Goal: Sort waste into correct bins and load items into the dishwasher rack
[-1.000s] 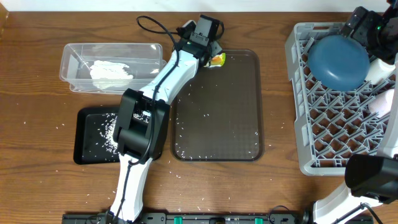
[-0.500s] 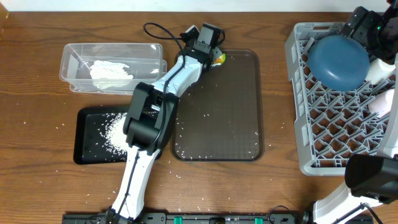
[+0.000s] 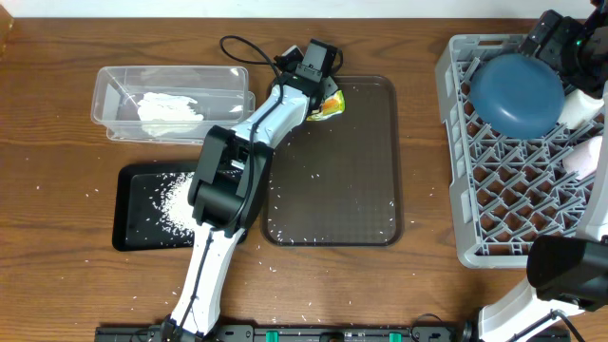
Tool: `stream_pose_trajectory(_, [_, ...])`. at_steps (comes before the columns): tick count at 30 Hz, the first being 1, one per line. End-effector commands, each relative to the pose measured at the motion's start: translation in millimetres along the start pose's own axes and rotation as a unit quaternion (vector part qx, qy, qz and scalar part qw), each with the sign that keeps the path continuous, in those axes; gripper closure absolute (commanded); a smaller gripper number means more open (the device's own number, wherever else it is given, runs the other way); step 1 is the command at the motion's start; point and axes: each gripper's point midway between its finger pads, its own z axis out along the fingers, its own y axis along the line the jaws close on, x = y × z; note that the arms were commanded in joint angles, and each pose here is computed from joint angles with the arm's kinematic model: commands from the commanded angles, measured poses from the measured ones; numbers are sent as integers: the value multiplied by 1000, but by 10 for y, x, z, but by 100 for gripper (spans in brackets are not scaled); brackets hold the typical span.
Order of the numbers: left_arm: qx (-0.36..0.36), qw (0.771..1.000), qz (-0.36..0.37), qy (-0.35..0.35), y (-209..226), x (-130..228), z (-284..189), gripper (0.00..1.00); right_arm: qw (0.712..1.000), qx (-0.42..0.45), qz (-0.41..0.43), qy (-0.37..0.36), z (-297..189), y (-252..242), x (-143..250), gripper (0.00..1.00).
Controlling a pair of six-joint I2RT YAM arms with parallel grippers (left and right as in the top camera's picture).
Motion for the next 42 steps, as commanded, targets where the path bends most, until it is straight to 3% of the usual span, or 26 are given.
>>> stream_pose_trajectory(1, [-27, 999, 8, 37, 173, 156, 19, 94, 1000, 1, 5, -2, -25, -8, -9, 1])
stream_pose_trajectory(10, [-83, 993, 26, 81, 373, 242, -415, 94, 1000, 1, 5, -2, -25, -7, -9, 1])
stream_pose_trajectory(19, [-42, 965, 202, 163, 297, 358, -1115, 93, 1000, 1, 5, -2, -25, -8, -9, 1])
stream_pose_trajectory(20, [-40, 961, 219, 164, 306, 349, -1139, 89, 1000, 1, 5, -2, -25, -8, -9, 1])
stream_pose_trajectory(24, [-37, 947, 270, 168, 380, 285, -1138, 51, 1000, 1, 5, -2, -25, -8, -9, 1])
stream_pose_trajectory(27, [-37, 942, 287, 169, 435, 227, -1117, 43, 1000, 1, 5, -2, -25, -8, -9, 1])
stream_pose_trajectory(33, [-25, 921, 349, 169, 453, 193, -1070, 31, 1000, 1, 5, -2, -25, -8, -9, 1])
stream_pose_trajectory(42, [1, 899, 378, 223, 474, 558, -808, 30, 1000, 1, 5, -2, -25, -8, -9, 1])
